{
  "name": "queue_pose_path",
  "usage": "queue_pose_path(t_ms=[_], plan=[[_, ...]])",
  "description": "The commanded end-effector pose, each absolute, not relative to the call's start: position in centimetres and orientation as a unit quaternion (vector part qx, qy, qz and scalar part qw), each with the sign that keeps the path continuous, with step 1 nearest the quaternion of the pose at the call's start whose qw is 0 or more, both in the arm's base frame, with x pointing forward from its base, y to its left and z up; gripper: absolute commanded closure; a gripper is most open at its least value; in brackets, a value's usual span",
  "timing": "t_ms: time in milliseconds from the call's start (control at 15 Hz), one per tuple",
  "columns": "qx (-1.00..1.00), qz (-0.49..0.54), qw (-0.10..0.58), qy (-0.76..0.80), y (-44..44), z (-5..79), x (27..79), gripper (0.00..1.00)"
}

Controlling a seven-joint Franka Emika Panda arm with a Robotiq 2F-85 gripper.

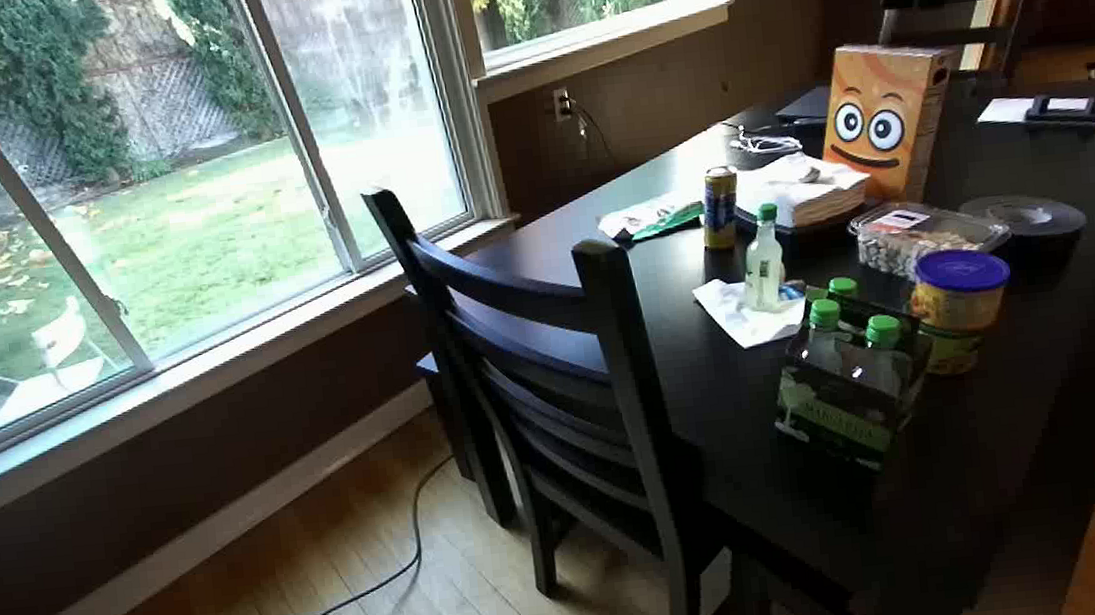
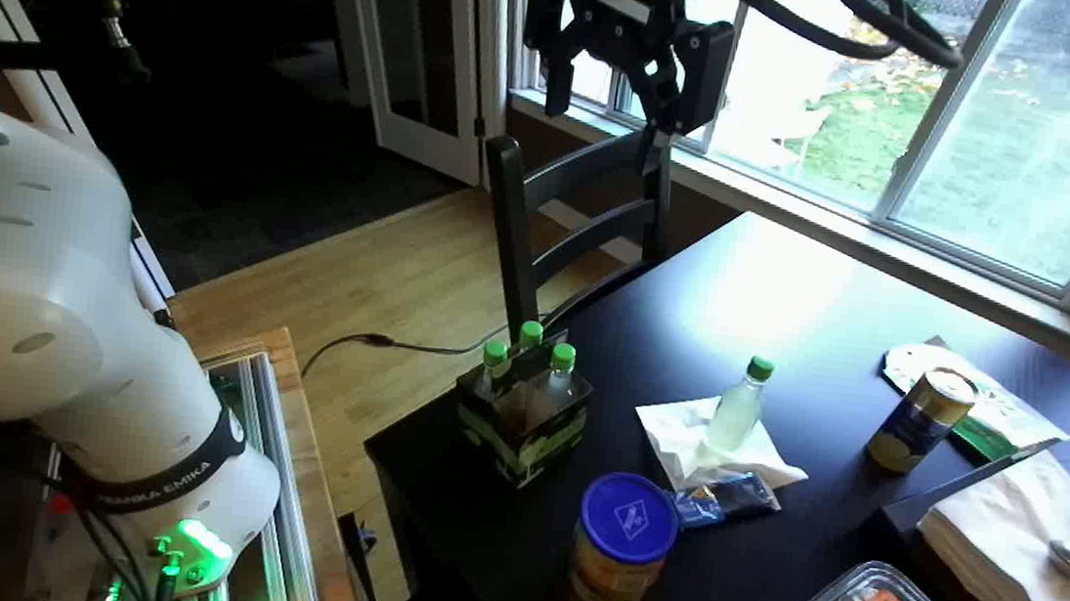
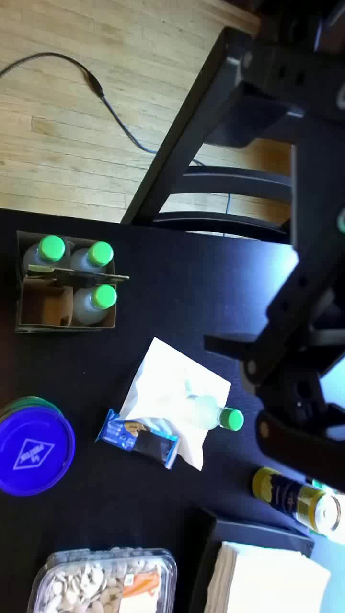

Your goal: Take the can with the blue lid off of the can with the green lid

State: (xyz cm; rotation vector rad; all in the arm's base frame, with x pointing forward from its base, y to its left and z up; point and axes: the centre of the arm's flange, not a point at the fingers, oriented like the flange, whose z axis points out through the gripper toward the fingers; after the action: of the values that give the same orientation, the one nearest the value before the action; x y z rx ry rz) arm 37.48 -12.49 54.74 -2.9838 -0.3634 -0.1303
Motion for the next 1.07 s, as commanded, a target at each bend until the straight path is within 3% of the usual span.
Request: queue_pose_path(t_ms=[0, 333, 1000], plan=[[-0.99, -0.043, 0.066, -0.121, -12.5, 54.7, 37.5, 0.0], [-0.993, -0.034, 0.051, -0.1, -13.0, 54.1, 37.6, 0.0], [-0.998, 0.055, -0.012, 0.029, -19.4, 40.0, 37.9, 0.0]])
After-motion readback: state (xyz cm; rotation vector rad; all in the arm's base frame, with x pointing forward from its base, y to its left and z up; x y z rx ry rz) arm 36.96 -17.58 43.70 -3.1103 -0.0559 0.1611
